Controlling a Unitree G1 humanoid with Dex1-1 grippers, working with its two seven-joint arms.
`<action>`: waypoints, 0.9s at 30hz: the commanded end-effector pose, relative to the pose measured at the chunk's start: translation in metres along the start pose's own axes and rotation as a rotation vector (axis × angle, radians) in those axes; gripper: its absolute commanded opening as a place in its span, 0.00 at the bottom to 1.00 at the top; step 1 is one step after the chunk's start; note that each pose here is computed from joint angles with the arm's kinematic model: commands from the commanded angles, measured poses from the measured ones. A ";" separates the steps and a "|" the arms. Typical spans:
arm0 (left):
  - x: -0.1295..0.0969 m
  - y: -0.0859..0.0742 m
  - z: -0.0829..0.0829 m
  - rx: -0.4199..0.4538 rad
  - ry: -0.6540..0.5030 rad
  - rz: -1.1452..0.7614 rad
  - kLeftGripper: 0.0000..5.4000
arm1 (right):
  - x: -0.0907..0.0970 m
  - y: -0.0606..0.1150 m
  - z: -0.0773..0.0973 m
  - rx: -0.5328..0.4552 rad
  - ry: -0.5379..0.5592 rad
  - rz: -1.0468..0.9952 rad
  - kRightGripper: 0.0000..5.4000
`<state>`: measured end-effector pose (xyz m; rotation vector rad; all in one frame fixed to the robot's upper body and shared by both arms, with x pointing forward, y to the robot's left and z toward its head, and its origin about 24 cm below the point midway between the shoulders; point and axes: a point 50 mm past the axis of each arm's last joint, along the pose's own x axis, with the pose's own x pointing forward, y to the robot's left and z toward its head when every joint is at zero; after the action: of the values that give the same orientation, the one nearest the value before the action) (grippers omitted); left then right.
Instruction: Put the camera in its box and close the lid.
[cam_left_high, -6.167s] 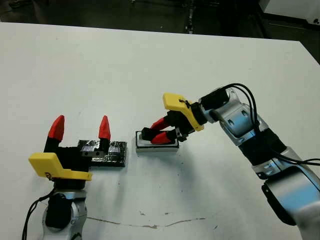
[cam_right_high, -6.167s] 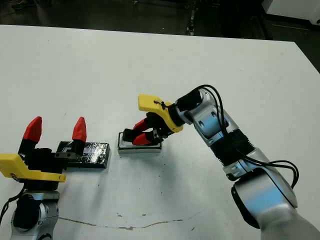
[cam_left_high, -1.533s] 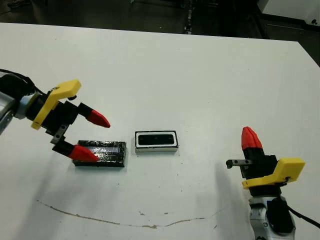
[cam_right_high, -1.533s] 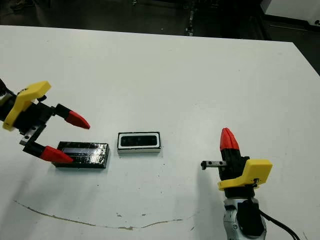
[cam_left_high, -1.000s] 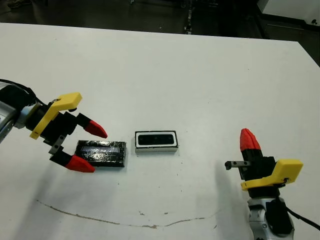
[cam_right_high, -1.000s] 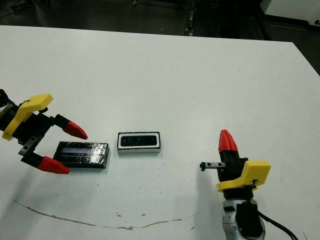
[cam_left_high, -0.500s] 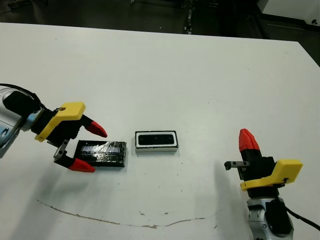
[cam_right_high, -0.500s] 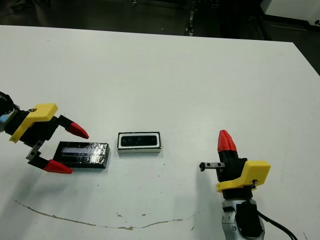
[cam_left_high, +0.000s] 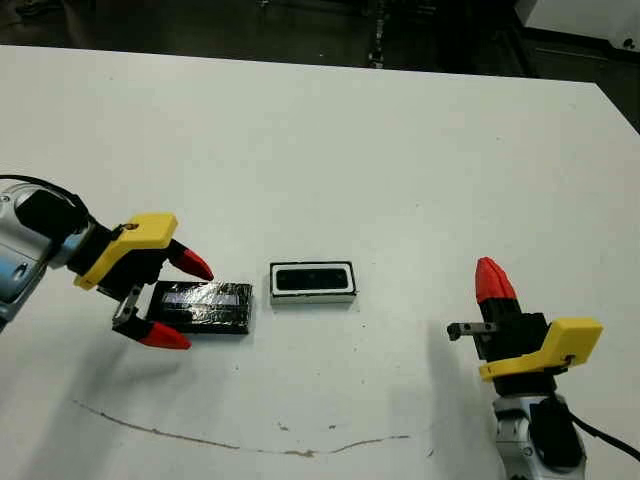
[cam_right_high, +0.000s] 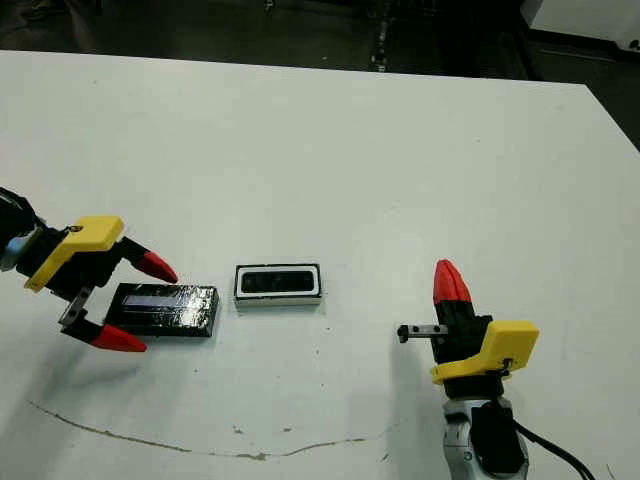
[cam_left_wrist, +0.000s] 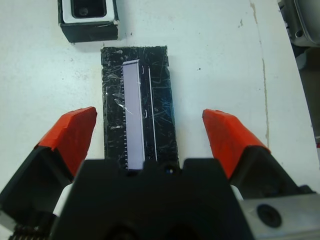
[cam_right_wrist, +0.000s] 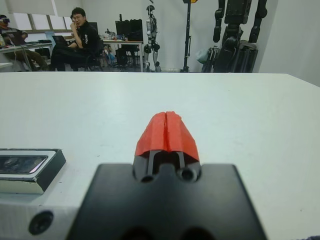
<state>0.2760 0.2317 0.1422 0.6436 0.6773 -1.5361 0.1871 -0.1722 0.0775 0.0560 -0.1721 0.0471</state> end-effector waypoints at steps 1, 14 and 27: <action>0.003 0.000 -0.004 -0.023 -0.016 -0.014 1.00 | -0.003 -0.003 -0.003 -0.009 0.017 -0.002 0.00; 0.009 0.000 -0.008 -0.051 -0.086 0.001 1.00 | -0.005 -0.002 -0.004 0.002 0.029 0.001 0.00; 0.017 -0.003 -0.013 -0.117 -0.139 0.028 1.00 | -0.006 -0.001 -0.005 -0.004 0.019 0.018 0.00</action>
<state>0.2754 0.2295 0.1270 0.4929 0.6331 -1.5012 0.1843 -0.1713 0.0748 0.0601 -0.1624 0.0650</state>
